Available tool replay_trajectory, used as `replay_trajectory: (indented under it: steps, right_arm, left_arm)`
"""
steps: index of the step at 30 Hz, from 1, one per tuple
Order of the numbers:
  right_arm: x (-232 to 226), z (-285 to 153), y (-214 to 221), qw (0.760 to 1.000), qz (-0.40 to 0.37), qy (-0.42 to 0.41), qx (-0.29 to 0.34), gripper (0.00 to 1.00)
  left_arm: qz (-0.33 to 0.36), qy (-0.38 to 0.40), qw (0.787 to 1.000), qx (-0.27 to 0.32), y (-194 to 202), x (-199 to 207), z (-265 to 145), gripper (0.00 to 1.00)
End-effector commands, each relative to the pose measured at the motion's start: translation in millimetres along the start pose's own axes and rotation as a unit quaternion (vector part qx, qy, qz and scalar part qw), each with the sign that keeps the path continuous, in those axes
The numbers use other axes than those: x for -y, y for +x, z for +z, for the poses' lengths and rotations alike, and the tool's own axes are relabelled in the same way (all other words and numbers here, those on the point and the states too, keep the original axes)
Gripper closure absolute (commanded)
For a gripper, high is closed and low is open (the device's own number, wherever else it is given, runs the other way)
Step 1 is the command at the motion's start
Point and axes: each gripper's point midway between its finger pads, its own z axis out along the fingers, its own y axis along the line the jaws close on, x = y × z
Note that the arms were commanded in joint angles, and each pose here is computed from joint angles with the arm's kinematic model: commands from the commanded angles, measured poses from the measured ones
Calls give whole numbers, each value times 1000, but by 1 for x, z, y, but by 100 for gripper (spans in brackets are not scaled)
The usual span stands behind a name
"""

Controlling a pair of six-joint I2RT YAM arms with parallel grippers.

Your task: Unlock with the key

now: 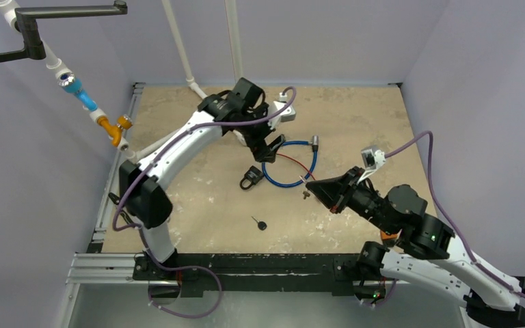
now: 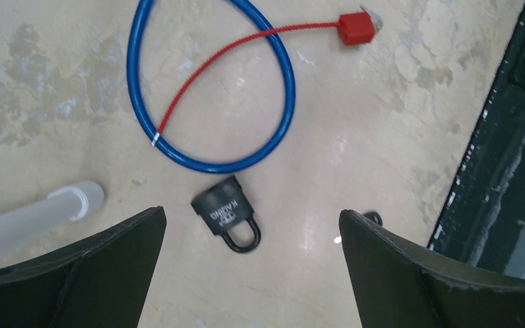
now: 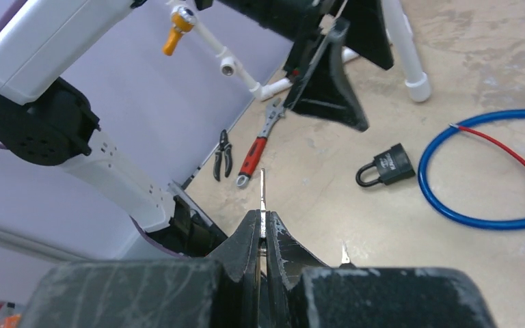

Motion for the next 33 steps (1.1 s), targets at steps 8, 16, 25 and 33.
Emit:
replay_trajectory:
  steps: [8,16,25,33]
  right_arm:
    - [11,-13,-28,998,17,56,38,100]
    - [-5,-20,-42,998,19,17,59,100]
    - [-17,-12,-44,999,13,-3,49,100]
    - [-23,-14,-50,998,12,-14,57,100]
  left_arm:
    - [-17,-28,998,51,-70,-78,106,0]
    - [3,-117,993,-12,-49,-97,179,0]
    - [-4,-122,993,-3,-56,-89,215,0]
    - [-40,-60,997,-5,-52,-50,235,16]
